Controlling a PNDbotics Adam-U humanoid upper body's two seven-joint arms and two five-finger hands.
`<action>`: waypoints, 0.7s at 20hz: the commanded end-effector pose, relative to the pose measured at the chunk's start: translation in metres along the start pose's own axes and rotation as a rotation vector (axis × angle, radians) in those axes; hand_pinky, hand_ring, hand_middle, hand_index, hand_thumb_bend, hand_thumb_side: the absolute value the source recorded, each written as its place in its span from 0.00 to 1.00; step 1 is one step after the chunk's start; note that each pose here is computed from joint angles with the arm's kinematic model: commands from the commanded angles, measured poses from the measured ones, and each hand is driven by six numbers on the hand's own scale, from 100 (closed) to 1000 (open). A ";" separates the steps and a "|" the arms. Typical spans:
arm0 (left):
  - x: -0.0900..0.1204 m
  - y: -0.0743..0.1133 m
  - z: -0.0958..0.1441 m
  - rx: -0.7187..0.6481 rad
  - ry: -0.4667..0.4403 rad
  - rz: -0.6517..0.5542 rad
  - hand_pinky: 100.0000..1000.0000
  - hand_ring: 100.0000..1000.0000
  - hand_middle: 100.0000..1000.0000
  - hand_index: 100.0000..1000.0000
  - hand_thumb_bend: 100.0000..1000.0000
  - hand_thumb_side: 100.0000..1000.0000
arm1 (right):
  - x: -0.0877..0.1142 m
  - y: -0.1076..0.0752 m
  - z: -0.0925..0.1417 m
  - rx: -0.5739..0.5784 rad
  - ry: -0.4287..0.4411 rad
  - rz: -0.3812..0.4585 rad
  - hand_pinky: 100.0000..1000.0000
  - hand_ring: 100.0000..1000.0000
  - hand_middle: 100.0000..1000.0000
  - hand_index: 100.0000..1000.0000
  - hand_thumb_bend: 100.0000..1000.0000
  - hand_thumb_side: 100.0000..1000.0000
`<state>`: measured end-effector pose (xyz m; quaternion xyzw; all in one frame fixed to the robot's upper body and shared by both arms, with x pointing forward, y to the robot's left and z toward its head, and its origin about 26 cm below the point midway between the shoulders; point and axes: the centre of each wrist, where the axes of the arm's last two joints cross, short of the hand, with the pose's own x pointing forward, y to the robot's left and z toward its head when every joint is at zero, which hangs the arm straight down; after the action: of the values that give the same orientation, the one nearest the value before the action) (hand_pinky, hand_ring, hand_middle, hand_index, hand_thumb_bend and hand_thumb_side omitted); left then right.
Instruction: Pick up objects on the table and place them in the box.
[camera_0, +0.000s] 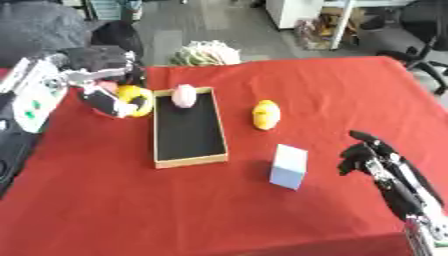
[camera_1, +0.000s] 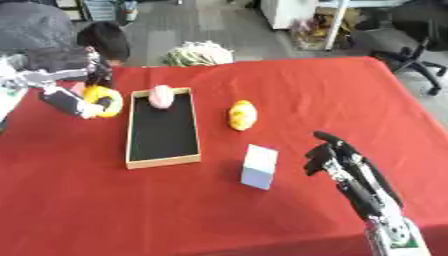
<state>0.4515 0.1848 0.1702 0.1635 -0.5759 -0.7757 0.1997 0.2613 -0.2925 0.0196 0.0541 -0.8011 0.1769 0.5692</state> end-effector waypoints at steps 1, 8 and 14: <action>0.007 -0.006 -0.017 -0.080 -0.069 -0.023 0.51 0.38 0.41 0.60 0.00 0.18 | 0.005 -0.001 -0.004 0.012 -0.024 0.001 0.48 0.51 0.54 0.88 0.00 0.58; 0.011 -0.031 -0.030 -0.118 -0.056 -0.014 0.61 0.51 0.54 0.70 0.00 0.19 | 0.005 0.001 -0.006 0.018 -0.029 -0.007 0.48 0.51 0.54 0.88 0.00 0.58; 0.011 -0.039 -0.029 -0.038 -0.001 -0.036 0.74 0.70 0.74 0.84 0.00 0.21 | 0.005 0.001 -0.005 0.018 -0.029 -0.007 0.48 0.51 0.54 0.88 0.00 0.58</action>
<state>0.4490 0.1639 0.1133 0.1528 -0.5516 -0.7953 0.1998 0.2615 -0.2882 0.0185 0.0649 -0.8011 0.1769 0.5680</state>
